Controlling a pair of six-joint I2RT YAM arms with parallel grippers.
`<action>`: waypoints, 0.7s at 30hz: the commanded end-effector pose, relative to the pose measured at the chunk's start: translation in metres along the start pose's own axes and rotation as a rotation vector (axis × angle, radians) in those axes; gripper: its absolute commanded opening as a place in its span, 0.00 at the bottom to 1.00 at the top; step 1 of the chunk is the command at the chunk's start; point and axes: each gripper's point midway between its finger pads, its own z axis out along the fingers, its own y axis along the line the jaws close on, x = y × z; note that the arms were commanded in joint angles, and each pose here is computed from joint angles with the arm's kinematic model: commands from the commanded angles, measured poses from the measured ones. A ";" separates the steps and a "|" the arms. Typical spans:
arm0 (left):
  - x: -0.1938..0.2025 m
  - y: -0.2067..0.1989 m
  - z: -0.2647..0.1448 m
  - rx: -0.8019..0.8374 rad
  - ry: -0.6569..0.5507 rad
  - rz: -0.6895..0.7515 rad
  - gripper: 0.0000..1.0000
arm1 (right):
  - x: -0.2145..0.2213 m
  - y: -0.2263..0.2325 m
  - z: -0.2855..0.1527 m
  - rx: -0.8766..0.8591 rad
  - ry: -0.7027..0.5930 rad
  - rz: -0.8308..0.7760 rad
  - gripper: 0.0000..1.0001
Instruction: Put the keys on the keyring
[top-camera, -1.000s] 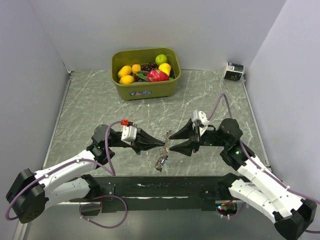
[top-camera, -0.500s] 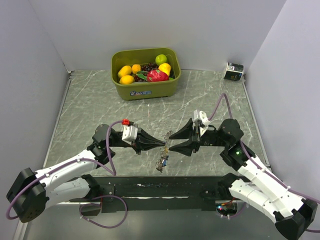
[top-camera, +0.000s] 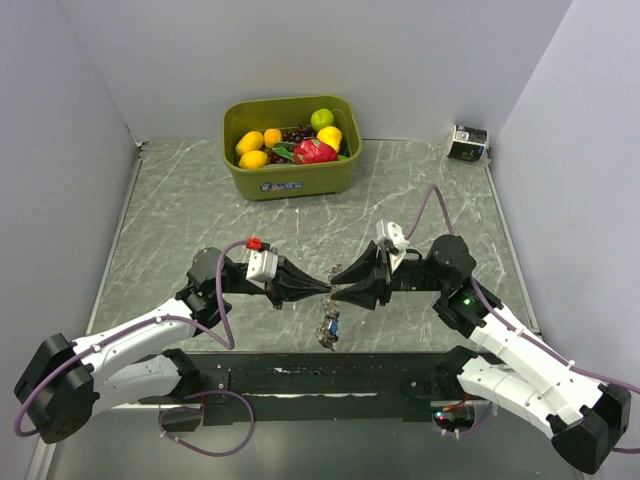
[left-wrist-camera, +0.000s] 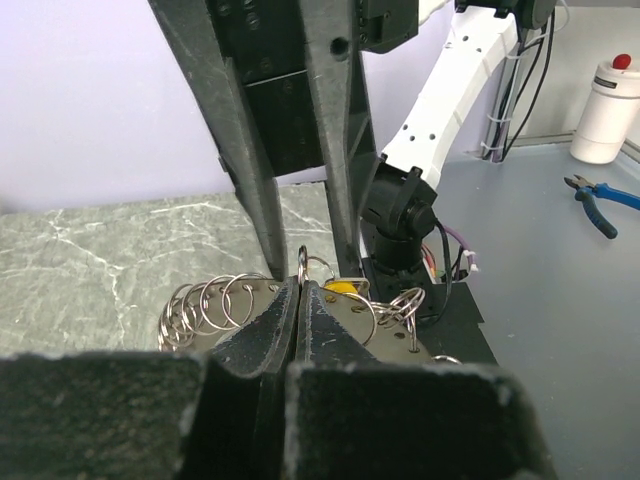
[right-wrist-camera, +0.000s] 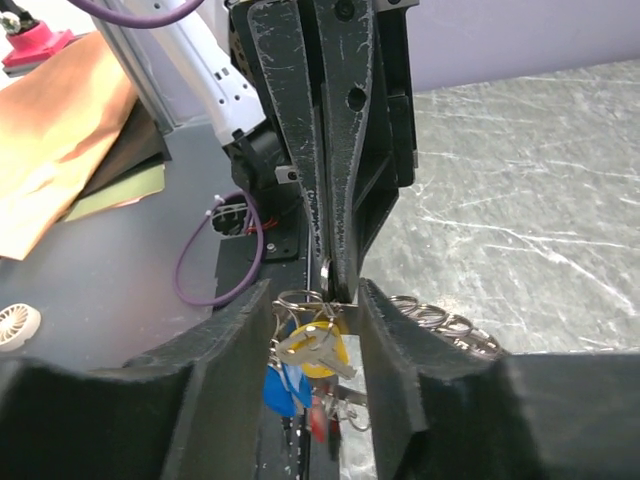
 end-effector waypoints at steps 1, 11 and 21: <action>-0.045 -0.004 0.005 0.030 -0.102 0.135 0.01 | -0.011 0.002 0.003 -0.010 -0.019 -0.035 0.30; -0.044 -0.001 0.003 0.013 -0.055 0.134 0.01 | -0.008 -0.007 0.004 0.030 0.019 -0.037 0.00; -0.009 0.029 -0.012 -0.126 0.291 0.092 0.40 | 0.009 -0.029 0.001 0.124 0.154 -0.011 0.00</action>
